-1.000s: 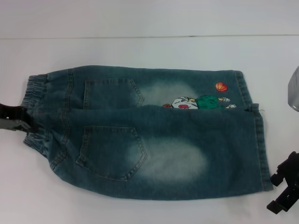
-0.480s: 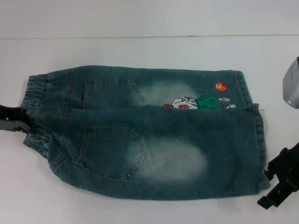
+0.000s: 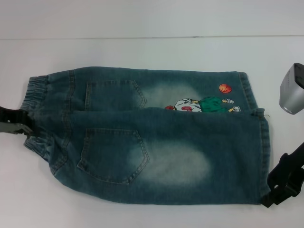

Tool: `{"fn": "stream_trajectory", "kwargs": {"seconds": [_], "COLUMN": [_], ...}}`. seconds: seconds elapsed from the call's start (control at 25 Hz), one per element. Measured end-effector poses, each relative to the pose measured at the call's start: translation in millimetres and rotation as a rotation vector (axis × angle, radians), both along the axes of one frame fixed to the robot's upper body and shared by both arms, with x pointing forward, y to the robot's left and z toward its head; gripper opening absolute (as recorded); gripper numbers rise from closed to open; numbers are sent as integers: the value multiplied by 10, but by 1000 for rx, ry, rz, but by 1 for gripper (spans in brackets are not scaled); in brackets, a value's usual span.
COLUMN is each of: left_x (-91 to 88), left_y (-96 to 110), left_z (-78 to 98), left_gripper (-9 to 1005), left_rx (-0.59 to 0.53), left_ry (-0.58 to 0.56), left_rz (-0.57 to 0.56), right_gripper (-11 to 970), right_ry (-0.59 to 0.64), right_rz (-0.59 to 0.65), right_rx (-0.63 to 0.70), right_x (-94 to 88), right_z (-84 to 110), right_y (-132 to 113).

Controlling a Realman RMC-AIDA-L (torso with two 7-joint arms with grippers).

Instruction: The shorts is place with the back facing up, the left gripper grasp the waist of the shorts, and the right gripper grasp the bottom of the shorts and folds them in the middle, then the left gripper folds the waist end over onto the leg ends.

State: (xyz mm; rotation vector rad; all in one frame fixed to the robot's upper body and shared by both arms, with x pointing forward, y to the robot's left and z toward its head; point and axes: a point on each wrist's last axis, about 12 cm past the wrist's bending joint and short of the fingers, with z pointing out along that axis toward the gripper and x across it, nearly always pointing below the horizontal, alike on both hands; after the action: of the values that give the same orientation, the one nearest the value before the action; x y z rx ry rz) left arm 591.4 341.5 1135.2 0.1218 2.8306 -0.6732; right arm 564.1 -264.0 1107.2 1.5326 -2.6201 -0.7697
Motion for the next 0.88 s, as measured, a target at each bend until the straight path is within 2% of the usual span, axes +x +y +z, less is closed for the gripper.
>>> {"fn": "stream_trajectory", "kwargs": {"seconds": [0.16,0.64,0.88], "left_x": [8,31,53], "left_y": [-8,9,54], "left_z": [7,38,119], "left_gripper": [67,66,67], "left_rx": [-1,3,-11], "left_ry": [-2,-12,-28], "left_rz": [-2,1,13], "right_gripper": [353,122,43], "right_ry": [-6,-28,-82], "right_rz": [1,-10,-101], "right_rx": [-2,1,113], "right_x": [12,50,65], "right_z": [10,55,117], "right_y": [2,-43,-283]}}
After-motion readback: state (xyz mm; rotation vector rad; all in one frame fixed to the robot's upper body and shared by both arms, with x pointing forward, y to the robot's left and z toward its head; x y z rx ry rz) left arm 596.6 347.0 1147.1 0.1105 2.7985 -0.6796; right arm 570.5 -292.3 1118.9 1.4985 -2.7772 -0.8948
